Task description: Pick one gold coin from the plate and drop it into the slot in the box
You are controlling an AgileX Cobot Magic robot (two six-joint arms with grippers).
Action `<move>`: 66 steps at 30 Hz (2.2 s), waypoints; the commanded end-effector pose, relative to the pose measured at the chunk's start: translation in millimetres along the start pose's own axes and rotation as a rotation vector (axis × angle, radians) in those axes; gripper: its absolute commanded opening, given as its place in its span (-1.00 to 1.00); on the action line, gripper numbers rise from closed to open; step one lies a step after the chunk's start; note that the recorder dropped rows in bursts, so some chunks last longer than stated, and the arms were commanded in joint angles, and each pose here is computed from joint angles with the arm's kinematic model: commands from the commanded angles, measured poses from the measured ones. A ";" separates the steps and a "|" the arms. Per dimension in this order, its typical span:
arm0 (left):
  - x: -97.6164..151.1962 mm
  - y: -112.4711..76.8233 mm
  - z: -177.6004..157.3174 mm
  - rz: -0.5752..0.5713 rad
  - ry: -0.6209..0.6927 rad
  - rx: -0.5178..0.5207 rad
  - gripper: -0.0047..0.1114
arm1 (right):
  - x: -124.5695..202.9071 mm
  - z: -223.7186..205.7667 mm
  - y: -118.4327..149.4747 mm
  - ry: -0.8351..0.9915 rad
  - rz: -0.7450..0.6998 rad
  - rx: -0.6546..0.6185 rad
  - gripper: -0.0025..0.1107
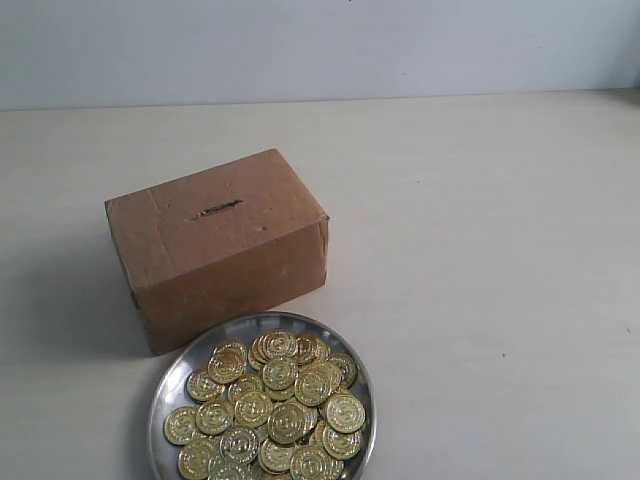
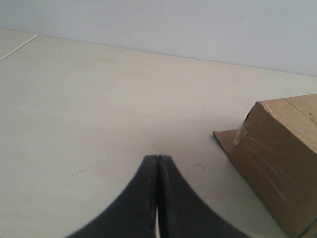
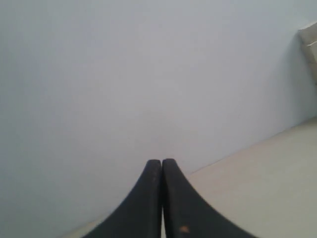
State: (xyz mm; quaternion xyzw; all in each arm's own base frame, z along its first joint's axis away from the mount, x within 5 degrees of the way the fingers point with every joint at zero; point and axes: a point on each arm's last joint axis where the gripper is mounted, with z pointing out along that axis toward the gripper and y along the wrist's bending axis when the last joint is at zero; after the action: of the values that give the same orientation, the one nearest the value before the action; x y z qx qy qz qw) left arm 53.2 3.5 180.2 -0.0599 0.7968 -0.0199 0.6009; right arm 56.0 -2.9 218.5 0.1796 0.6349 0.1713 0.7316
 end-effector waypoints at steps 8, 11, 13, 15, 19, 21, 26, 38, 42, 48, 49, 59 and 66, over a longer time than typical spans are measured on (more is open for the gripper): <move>-1.0 -0.5 -0.3 0.000 -0.012 0.007 -0.92 | -25.5 -6.3 19.7 0.103 0.007 -0.006 -0.96; -1.0 -0.5 -0.3 0.000 -0.012 0.007 -0.92 | -46.8 -11.1 35.0 0.103 -0.025 -0.047 -0.96; -1.0 -0.5 -0.3 0.000 -0.012 0.007 -0.92 | -60.4 -11.3 48.3 0.149 -0.081 -0.089 -0.96; -1.0 -0.5 -0.3 0.000 -0.012 0.007 -0.92 | -70.7 -9.7 61.7 0.216 -0.129 -0.143 -0.96; -1.0 -0.5 -0.3 0.000 -0.012 0.007 -0.92 | -85.4 10.6 87.8 0.448 -0.309 -0.273 -0.96; -1.0 -0.5 -0.3 0.000 -0.012 0.007 -0.92 | -91.0 22.6 94.8 0.533 -0.378 -0.308 -0.96; -1.0 -0.5 -0.3 0.000 -0.012 0.007 -0.92 | -100.6 65.9 109.5 0.790 -0.464 -0.398 -0.96; -1.0 -0.5 -0.3 0.000 -0.012 0.007 -0.92 | -44.3 169.4 108.3 1.192 -0.414 -0.512 -0.96; -1.0 -0.5 -0.3 0.000 -0.012 0.007 -0.92 | -6.9 185.0 116.1 1.321 -0.461 -0.562 -0.96; -1.0 -0.5 -0.3 0.000 -0.012 0.007 -0.92 | 55.3 187.8 135.0 1.472 -0.604 -0.652 -0.96; -1.0 -0.5 -0.3 0.000 -0.012 0.007 -0.92 | 62.2 187.1 137.5 1.485 -0.623 -0.663 -0.96; -1.0 -0.5 -0.3 0.000 -0.012 0.007 -0.92 | 123.1 171.2 160.8 1.524 -0.962 -0.846 -0.96; -1.0 -0.5 -0.3 0.000 -0.012 0.007 -0.92 | 154.3 165.0 169.3 1.461 -1.158 -1.021 -0.95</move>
State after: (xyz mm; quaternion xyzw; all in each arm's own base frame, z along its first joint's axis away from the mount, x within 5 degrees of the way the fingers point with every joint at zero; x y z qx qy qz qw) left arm 53.2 3.5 180.2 -0.0599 0.7968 -0.0199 0.6009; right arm 232.7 204.6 192.6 -0.5979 0.7838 0.1236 0.1135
